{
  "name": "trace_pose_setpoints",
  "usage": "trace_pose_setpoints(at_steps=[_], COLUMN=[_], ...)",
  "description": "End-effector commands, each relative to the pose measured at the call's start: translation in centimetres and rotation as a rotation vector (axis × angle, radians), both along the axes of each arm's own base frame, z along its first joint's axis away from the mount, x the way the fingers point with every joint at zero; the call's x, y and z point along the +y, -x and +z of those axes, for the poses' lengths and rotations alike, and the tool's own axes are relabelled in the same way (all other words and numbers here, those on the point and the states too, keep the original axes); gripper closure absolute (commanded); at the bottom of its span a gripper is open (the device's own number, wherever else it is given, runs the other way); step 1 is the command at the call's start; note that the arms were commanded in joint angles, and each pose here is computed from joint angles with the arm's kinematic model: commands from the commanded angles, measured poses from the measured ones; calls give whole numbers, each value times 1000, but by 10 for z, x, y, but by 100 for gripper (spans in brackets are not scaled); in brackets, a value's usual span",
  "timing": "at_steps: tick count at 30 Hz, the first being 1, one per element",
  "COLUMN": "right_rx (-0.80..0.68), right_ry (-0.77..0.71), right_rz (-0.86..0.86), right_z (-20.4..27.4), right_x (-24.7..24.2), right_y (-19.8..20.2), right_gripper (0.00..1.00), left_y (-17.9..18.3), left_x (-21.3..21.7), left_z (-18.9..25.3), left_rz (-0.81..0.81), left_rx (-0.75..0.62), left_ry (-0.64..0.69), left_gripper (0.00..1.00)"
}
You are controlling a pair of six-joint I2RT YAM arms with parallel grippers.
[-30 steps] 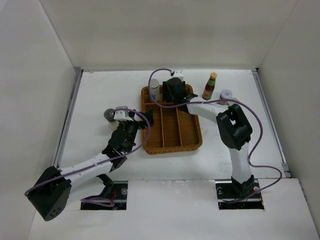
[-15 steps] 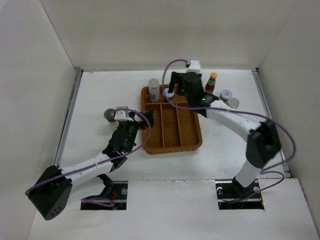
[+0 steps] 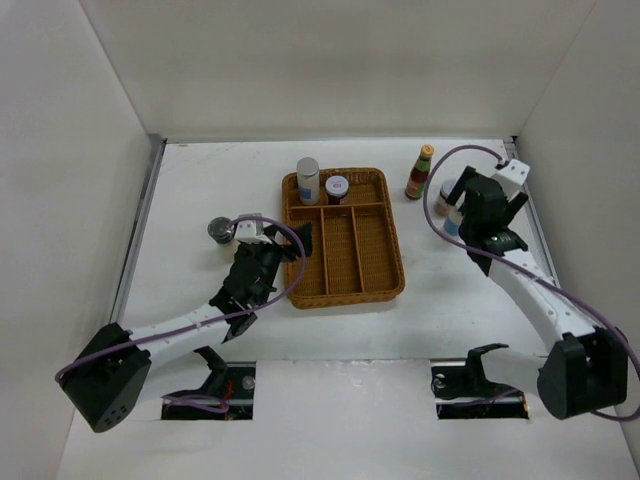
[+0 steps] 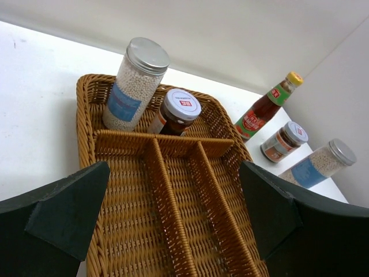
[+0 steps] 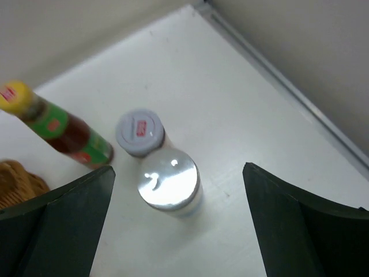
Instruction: Organize the condiment bottles
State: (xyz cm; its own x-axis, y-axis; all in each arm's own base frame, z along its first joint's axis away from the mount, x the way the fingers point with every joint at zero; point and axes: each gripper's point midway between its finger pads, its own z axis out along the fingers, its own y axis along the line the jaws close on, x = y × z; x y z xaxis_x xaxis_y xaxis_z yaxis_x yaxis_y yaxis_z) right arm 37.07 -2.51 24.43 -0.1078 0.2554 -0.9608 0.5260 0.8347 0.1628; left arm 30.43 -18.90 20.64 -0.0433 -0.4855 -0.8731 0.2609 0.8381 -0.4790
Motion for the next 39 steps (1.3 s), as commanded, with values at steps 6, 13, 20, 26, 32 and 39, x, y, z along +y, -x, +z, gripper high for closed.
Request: trace_pose_setpoints(at_steps=[6,13,20,26,32,39], right_rx=[104,97,-83,-200,-242,-164], right_ry=[-61,-61,2,12,5,49], right_rz=[91,80,153,384,550,609], right_z=[-55,-69,0,73,86,47], right_x=[11,7,54,141,210,253], right_y=[-23,-51,-23,-19,-75,-131], right_gripper=[0,26,56,54,54,53], left_y=[4,2,0,-6,-8,-11], left_x=[-9,-8,-3,0,8,24], left_z=[15,11,12,8,12,14], left_rz=[-33,-27,-12,5,27,76], left_rx=[-39,-30,-34,-21,-27,-12], left_ry=[54,46,47,37,41,29], left_gripper=[0,0,0,0,3,5])
